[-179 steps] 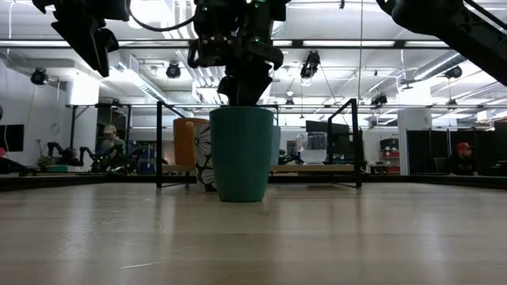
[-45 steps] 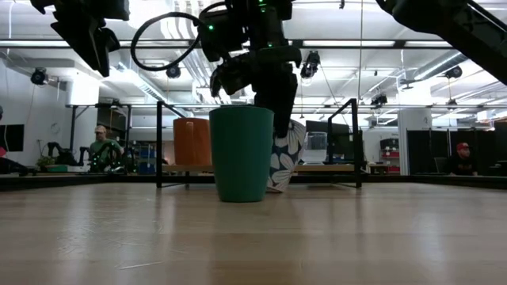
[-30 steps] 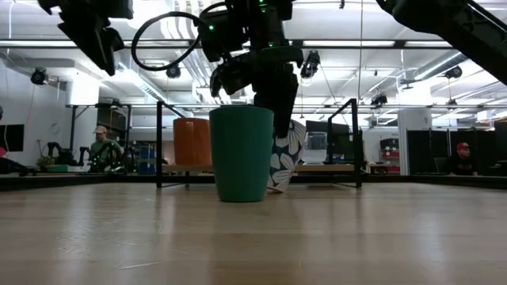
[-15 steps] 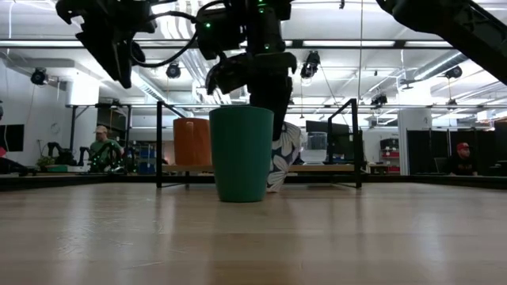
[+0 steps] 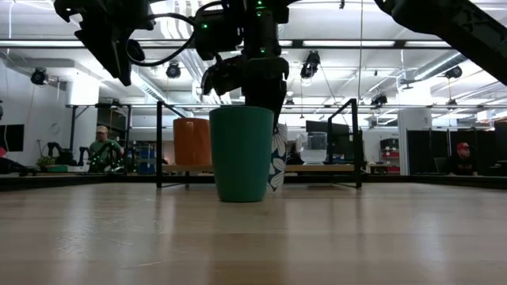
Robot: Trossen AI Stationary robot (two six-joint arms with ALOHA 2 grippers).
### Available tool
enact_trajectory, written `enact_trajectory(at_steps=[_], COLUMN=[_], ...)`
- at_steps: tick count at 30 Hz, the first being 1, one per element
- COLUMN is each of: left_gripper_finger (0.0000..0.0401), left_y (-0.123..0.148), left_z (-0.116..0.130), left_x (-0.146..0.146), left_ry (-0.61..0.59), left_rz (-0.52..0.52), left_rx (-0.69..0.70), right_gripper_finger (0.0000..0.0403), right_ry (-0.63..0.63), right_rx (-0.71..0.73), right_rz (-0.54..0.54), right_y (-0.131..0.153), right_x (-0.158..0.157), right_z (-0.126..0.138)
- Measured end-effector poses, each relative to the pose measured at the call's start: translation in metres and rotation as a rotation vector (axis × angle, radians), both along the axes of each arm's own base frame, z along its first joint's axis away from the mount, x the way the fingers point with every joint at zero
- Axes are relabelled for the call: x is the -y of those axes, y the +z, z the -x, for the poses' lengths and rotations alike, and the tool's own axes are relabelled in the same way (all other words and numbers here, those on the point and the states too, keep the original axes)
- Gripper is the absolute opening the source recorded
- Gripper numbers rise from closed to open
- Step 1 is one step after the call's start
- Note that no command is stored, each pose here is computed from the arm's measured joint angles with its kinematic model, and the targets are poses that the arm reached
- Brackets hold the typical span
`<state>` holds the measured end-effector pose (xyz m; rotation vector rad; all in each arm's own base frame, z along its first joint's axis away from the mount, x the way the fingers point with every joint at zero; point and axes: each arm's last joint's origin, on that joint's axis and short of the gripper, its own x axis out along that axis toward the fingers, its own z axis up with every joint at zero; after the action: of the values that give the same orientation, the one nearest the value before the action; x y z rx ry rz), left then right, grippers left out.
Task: Stack small to large cups/mugs on shelf
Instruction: Put the blue mug on the shelf
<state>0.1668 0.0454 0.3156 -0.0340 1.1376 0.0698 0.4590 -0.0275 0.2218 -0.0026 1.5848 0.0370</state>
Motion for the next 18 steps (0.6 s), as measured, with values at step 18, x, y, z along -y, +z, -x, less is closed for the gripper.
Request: enact_trajectory(at_steps=[18], left_gripper_finger=[0.0169], left_y=[0.0], left_z=[0.0], left_x=[0.0], left_ry=[0.0], left_rz=[0.001], left_rx=[0.001], right_gripper_finger=[0.0031], right_ry=[-0.13], right_rx=[0.143], right_rz=[-0.063], right_y=[0.002], right_x=[-0.001], right_z=[-0.014])
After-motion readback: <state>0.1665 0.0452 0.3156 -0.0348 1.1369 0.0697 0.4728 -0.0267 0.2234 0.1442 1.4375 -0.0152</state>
